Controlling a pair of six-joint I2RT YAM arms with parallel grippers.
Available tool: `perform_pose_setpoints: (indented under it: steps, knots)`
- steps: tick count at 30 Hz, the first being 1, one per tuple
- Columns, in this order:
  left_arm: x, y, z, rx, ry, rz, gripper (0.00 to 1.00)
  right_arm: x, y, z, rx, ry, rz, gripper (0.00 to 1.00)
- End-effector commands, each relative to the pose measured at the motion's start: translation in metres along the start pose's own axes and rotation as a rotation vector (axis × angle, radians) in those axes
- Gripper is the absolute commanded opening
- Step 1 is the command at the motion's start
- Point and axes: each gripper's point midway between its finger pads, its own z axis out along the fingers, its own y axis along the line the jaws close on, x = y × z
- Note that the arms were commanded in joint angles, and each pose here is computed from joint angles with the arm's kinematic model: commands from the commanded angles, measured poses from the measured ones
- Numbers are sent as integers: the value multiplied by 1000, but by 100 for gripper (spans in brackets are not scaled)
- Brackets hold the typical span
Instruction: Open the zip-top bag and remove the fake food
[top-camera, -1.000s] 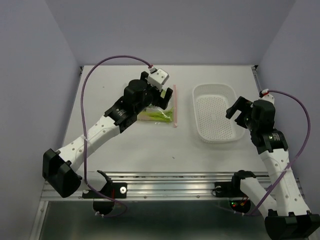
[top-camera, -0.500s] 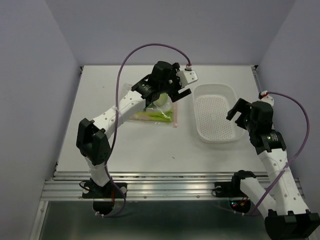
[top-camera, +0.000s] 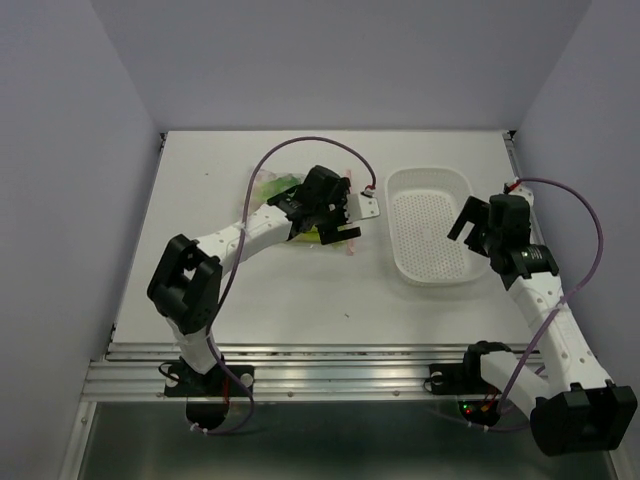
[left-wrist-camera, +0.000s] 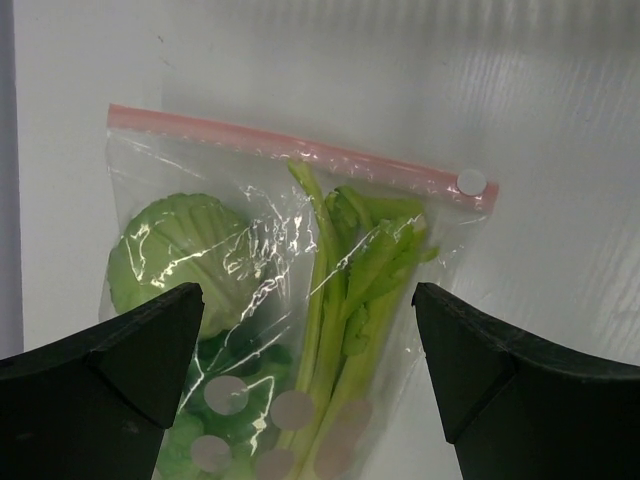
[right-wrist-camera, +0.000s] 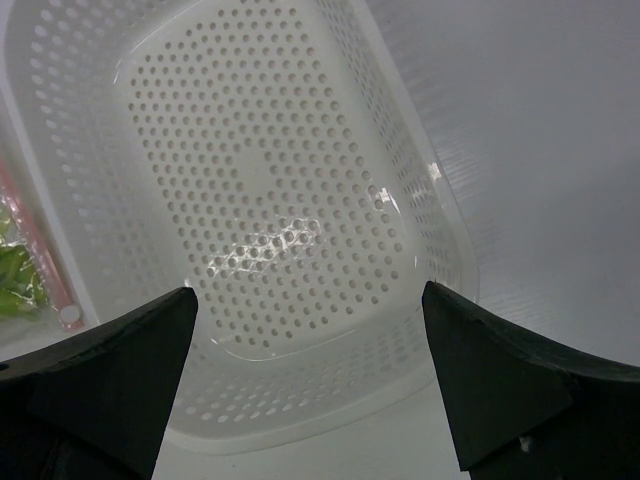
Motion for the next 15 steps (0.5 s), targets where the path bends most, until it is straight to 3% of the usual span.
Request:
perform_pose_setpoints:
  steps: [1, 8, 15]
  knots:
    - [8, -7, 10, 4, -4, 59, 99, -13, 2, 2, 7, -32, -17, 100]
    - [11, -23, 27, 23, -49, 11, 98, -11, -4, 4, 38, -30, -27, 100]
    - [30, -50, 39, 27, 14, 43, 95, -9, -3, 7, 35, -16, -32, 100]
